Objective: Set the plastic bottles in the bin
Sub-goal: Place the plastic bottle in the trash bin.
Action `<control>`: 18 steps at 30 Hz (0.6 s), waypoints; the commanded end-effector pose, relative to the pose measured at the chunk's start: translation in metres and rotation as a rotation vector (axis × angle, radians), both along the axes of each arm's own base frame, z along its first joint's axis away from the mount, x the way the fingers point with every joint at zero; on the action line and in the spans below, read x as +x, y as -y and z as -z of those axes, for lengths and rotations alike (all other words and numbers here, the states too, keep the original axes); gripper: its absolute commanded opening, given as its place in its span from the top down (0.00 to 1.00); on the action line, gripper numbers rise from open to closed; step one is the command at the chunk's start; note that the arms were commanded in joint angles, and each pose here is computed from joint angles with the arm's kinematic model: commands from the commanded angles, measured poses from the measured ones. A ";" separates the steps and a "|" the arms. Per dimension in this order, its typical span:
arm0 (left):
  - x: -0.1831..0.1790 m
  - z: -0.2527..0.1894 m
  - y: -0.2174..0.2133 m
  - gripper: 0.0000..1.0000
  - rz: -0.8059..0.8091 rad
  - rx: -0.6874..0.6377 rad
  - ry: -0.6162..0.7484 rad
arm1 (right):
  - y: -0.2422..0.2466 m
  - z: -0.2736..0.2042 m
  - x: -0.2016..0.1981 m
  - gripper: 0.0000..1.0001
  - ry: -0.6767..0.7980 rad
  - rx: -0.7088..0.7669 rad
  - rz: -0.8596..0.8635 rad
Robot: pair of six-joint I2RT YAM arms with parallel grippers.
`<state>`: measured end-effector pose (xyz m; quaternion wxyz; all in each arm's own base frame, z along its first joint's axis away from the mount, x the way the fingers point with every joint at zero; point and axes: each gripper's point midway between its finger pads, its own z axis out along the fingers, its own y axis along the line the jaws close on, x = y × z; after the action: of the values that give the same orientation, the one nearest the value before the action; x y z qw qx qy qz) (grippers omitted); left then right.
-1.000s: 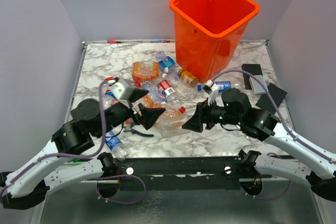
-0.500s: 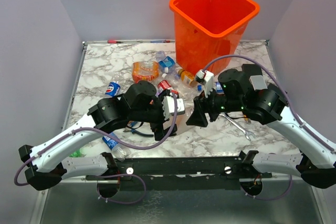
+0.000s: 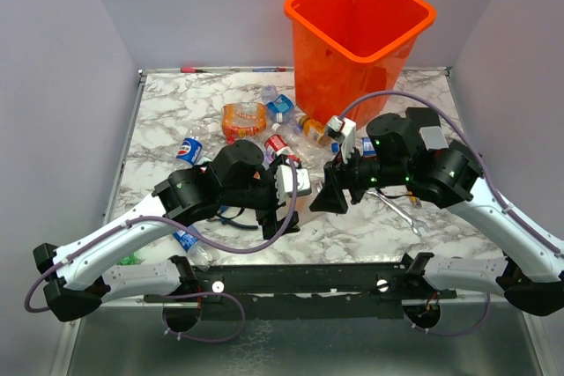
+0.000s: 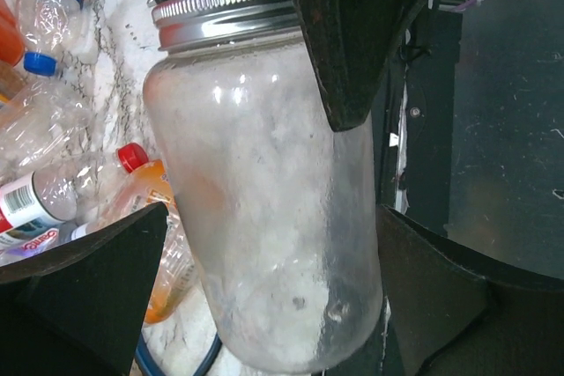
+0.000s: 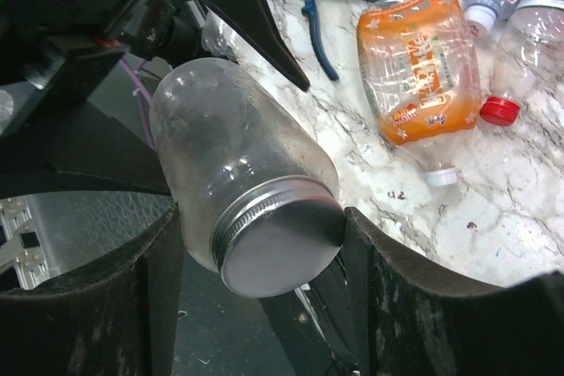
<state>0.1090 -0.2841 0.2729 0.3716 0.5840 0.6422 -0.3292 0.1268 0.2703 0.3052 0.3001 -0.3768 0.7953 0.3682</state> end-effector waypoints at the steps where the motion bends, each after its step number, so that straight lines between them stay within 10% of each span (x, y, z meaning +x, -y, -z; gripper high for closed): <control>1: -0.003 0.002 0.014 0.03 0.037 -0.034 -0.035 | -0.010 -0.026 -0.012 0.81 0.010 0.113 -0.066; 8: -0.003 0.010 0.019 0.24 0.037 -0.022 -0.065 | -0.011 -0.035 -0.015 0.78 0.007 0.141 -0.073; 14: -0.002 0.000 0.022 0.62 0.005 -0.094 -0.065 | -0.009 -0.066 -0.020 0.29 0.030 0.230 -0.061; 18: -0.005 -0.016 0.026 0.71 -0.010 -0.202 -0.082 | -0.003 -0.093 -0.014 0.19 0.086 0.318 0.009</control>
<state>0.1079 -0.3034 0.2704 0.3737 0.5560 0.6417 -0.3733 0.1213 0.2726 0.3320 0.3205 -0.3565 0.7778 0.4066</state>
